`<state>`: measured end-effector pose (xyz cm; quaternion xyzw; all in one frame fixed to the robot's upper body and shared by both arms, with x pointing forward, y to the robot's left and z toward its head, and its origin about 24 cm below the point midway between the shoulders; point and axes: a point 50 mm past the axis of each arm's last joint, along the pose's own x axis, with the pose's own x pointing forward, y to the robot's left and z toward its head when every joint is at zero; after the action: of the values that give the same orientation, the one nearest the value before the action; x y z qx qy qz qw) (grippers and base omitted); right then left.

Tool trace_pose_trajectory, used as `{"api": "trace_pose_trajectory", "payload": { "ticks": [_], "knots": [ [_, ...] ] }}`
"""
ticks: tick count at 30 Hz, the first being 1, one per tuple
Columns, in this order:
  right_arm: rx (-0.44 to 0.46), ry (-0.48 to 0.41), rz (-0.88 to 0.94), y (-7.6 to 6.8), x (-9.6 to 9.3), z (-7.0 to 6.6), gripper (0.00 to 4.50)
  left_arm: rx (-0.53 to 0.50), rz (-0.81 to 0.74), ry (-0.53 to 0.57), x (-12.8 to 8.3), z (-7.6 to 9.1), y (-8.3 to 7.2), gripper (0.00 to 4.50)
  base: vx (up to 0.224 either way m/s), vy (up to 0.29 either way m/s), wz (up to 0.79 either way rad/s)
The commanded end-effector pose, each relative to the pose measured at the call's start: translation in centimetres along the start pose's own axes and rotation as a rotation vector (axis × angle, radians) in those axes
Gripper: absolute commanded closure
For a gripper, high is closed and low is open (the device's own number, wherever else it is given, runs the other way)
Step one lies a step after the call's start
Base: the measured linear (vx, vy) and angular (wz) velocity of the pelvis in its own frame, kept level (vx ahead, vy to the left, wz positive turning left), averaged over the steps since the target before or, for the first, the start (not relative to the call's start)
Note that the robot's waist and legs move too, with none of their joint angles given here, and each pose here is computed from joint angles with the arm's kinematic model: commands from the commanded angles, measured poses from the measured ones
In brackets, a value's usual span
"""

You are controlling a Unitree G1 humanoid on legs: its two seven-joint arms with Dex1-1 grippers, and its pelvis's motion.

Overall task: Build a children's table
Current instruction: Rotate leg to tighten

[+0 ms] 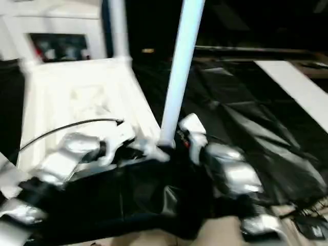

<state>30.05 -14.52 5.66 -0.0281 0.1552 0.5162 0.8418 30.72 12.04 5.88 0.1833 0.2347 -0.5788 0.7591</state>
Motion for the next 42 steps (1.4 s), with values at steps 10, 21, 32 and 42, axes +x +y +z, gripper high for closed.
{"api": "trace_pose_trajectory", "payload": {
  "ticks": [10,21,32,42],
  "knots": [
    [-0.063,0.07,0.122,-0.3,-3.3,0.6,1.44,0.015,-0.232,0.028,-1.2,-0.3,-1.5,4.5,0.0,0.0,0.0],
    [-0.055,0.063,0.264,1.7,-1.5,0.8,1.44,0.022,-0.245,0.034,-1.4,-0.5,-1.5,4.5,0.0,0.0,0.0],
    [-0.021,0.096,0.284,1.7,-0.6,0.2,2.02,0.016,-0.218,0.03,-1.3,-0.5,-1.4,4.5,0.0,0.0,0.0],
    [0.011,0.077,0.292,1.9,0.2,0.2,2.47,0.012,-0.181,0.034,-1.4,-0.8,-1.1,4.5,0.0,0.0,0.0]
  ]
}}
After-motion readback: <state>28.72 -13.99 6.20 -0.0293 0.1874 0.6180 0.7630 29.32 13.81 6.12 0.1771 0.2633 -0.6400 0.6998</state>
